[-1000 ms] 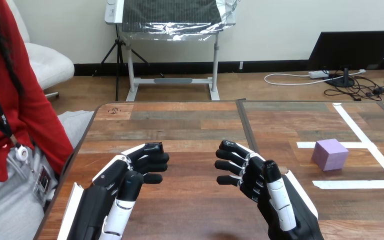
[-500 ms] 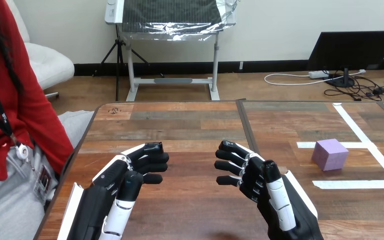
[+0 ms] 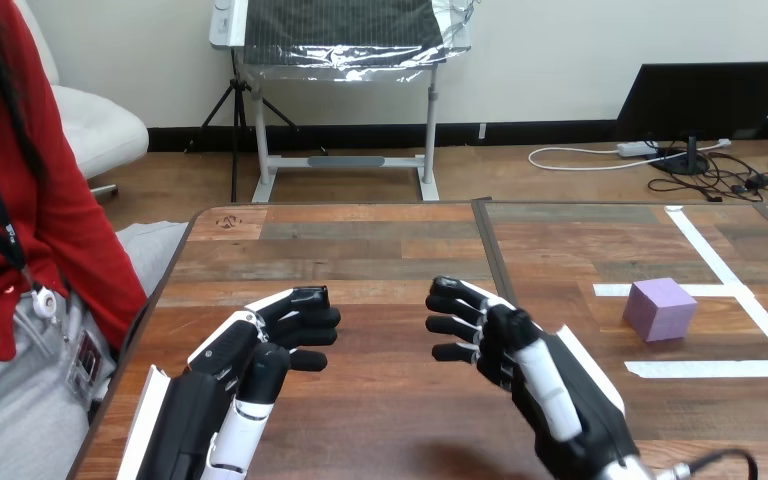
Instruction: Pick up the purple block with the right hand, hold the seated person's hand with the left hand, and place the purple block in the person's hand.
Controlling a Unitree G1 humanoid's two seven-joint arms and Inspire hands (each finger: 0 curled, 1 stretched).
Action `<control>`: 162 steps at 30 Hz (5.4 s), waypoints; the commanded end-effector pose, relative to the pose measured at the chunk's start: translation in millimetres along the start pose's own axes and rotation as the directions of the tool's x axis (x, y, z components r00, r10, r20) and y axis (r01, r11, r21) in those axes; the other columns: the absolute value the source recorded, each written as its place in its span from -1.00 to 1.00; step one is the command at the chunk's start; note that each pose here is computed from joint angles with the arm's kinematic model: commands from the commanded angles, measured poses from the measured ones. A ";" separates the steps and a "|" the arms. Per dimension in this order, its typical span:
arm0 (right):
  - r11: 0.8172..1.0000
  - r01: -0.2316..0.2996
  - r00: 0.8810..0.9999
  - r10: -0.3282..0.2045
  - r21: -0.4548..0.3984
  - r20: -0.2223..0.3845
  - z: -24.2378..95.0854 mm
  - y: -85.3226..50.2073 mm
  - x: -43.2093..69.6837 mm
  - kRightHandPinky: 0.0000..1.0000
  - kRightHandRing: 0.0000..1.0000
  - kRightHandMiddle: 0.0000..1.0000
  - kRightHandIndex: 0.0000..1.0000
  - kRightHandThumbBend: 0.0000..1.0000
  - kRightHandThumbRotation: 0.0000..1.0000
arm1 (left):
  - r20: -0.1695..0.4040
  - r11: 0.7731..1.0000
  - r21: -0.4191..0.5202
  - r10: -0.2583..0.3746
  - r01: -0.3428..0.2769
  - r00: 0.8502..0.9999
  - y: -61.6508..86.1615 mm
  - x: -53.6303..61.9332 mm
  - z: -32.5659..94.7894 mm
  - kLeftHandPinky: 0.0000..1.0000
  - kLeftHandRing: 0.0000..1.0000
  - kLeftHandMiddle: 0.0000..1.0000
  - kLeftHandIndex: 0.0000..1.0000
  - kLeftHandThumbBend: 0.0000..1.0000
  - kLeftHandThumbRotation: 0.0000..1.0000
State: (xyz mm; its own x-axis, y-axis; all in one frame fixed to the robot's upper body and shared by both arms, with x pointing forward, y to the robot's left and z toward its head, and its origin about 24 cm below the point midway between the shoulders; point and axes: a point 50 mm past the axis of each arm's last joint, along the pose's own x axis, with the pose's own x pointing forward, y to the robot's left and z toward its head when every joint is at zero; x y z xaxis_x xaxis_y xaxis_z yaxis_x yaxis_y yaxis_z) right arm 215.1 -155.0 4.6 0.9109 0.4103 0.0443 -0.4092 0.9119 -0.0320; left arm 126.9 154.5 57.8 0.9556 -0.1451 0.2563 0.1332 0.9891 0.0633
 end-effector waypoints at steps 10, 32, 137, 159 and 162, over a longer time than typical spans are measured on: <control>0.964 0.026 0.997 -0.005 -0.266 0.081 34.9 -47.4 68.1 0.53 0.68 0.72 0.72 0.47 1.00 | 0.074 1.000 0.000 0.010 -0.010 0.997 2.2 14.1 4.9 0.32 0.44 0.44 0.45 0.12 0.86; 0.875 0.141 0.989 -0.109 -0.463 0.095 83.3 -98.3 119.5 0.61 0.76 0.79 0.77 0.22 1.00 | 0.068 1.000 0.013 0.023 -0.024 0.997 4.7 10.8 5.3 0.28 0.42 0.42 0.43 0.12 0.81; 0.452 -0.174 0.721 -0.547 -0.875 -0.426 62.3 -184.0 90.9 0.85 0.96 0.98 0.94 0.56 1.00 | 0.094 0.999 0.044 -0.002 -0.002 0.996 7.9 14.3 7.8 0.20 0.33 0.37 0.44 -0.11 0.70; 0.496 -0.216 0.734 -0.486 -0.841 -0.475 43.4 -174.5 84.9 0.51 0.74 0.77 0.74 0.35 1.00 | 0.082 0.998 0.056 -0.011 0.007 0.997 8.4 15.4 9.1 0.17 0.31 0.36 0.44 -0.16 0.67; 0.511 -0.219 0.733 -0.476 -0.831 -0.486 42.0 -173.7 84.4 0.49 0.71 0.75 0.71 0.33 0.99 | 0.082 0.998 0.057 -0.011 0.007 0.997 8.5 15.7 9.3 0.17 0.30 0.35 0.44 -0.16 0.66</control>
State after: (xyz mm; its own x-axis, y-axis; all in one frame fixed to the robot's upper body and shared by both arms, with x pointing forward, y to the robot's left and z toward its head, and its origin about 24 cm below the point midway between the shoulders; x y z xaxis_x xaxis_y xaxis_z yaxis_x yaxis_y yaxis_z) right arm 351.9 -289.0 46.8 0.8641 -0.1885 -0.4667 -0.3859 0.3473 -0.8547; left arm 131.1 161.5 57.5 0.9543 -0.1512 0.2579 0.1260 0.9857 0.1117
